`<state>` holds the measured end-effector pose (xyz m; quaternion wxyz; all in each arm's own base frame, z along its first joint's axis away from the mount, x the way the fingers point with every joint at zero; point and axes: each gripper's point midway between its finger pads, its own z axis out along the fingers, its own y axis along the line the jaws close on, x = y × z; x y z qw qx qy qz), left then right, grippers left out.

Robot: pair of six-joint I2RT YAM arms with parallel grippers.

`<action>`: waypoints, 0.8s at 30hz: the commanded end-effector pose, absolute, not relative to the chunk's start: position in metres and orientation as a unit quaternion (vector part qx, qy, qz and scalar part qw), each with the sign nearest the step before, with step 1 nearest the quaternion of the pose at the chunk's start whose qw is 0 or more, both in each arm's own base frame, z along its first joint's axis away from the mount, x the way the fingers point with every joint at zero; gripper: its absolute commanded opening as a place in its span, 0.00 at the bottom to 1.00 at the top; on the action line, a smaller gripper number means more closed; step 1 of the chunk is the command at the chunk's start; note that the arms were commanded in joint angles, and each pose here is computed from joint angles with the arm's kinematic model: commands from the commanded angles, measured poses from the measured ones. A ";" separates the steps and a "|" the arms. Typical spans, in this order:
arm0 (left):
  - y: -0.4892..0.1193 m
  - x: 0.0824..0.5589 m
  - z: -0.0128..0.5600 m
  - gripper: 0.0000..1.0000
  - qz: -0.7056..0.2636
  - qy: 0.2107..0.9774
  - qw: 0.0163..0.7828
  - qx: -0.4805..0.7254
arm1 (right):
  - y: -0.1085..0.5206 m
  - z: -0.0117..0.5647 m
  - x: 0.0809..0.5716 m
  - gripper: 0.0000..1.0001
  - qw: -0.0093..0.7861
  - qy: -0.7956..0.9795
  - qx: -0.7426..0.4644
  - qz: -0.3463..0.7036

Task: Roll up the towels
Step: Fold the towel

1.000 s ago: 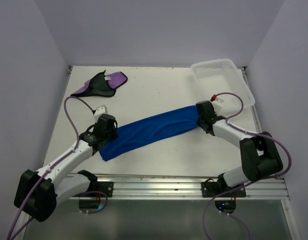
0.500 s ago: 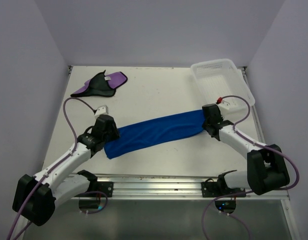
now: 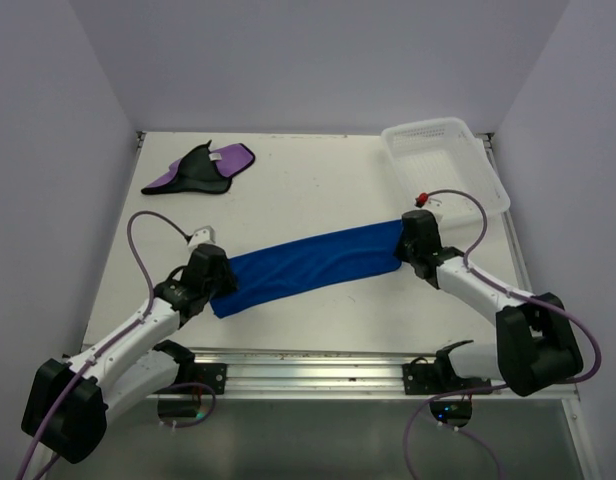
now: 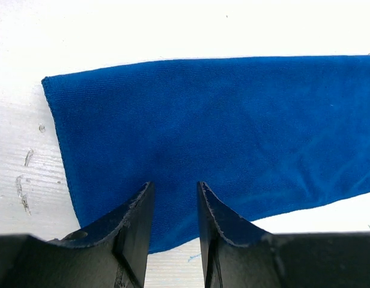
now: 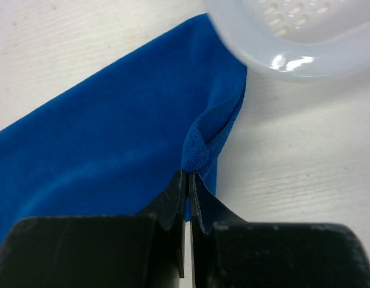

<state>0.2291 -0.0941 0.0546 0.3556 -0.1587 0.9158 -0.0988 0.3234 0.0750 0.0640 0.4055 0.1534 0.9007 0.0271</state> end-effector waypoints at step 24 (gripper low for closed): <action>-0.087 0.207 0.034 0.38 -0.106 0.911 0.335 -0.214 | 0.228 0.116 0.331 0.00 0.432 0.891 -0.032 0.133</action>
